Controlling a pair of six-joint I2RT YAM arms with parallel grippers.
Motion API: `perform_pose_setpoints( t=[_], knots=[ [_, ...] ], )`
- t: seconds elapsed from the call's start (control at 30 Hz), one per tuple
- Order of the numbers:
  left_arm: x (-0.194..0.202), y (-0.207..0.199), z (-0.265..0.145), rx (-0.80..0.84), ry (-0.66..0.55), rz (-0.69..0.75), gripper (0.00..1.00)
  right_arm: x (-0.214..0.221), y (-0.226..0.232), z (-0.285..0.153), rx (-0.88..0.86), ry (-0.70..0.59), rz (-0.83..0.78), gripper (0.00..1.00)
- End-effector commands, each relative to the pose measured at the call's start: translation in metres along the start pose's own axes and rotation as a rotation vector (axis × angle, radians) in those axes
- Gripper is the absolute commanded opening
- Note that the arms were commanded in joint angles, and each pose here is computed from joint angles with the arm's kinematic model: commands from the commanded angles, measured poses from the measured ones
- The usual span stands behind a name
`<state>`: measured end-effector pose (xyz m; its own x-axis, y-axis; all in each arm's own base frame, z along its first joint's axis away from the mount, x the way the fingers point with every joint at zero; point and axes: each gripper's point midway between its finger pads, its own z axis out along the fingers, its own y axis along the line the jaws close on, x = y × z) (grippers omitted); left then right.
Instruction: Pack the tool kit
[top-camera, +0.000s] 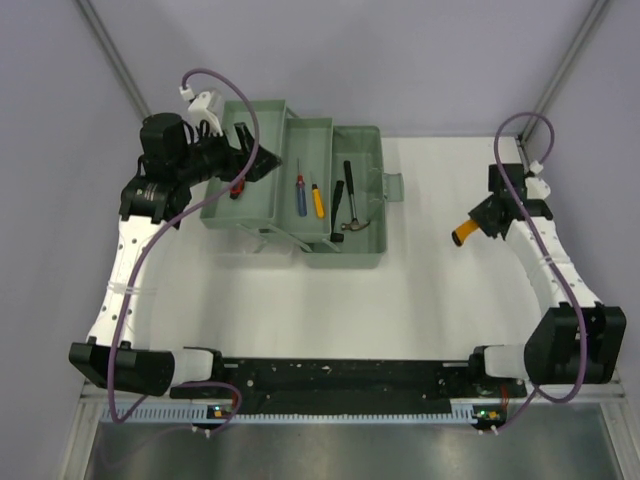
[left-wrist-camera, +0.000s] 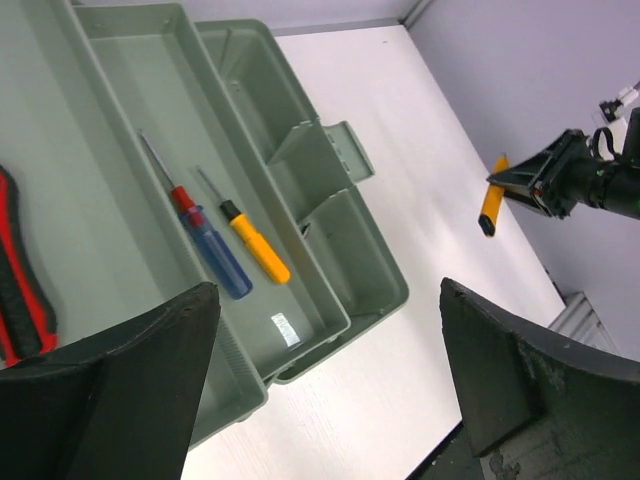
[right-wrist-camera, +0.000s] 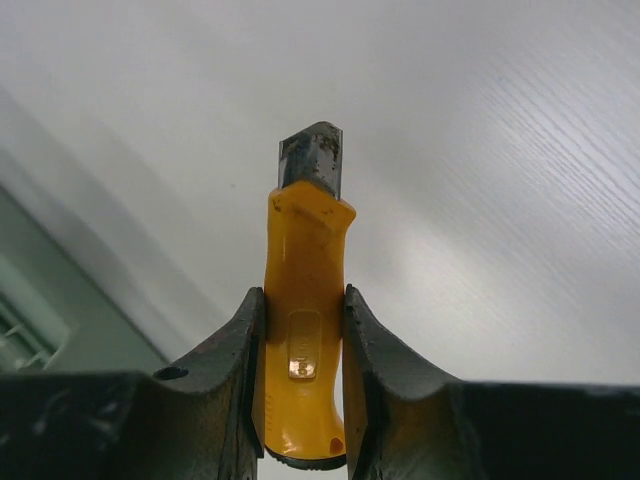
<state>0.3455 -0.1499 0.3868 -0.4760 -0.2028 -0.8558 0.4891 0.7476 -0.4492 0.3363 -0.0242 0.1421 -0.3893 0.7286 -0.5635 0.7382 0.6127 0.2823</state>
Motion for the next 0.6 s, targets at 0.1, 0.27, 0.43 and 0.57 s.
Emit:
perform_pose_setpoints(
  t=[0.1,0.27,0.43,0.57],
  knots=[
    [-0.010,-0.052,-0.006,0.215,-0.039,0.030,0.94,-0.039,0.087,-0.096,-0.411,-0.129,-0.062,0.00],
    [-0.009,-0.072,-0.009,0.303,-0.042,-0.018,0.93,-0.033,0.136,-0.147,-0.701,-0.110,-0.147,0.00],
    [-0.014,-0.099,-0.014,0.400,-0.053,-0.060,0.93,-0.012,0.180,-0.212,-1.014,-0.104,-0.289,0.00],
    [-0.020,-0.113,-0.022,0.452,-0.072,-0.076,0.93,0.007,0.206,-0.273,-1.304,-0.077,-0.369,0.00]
  ],
)
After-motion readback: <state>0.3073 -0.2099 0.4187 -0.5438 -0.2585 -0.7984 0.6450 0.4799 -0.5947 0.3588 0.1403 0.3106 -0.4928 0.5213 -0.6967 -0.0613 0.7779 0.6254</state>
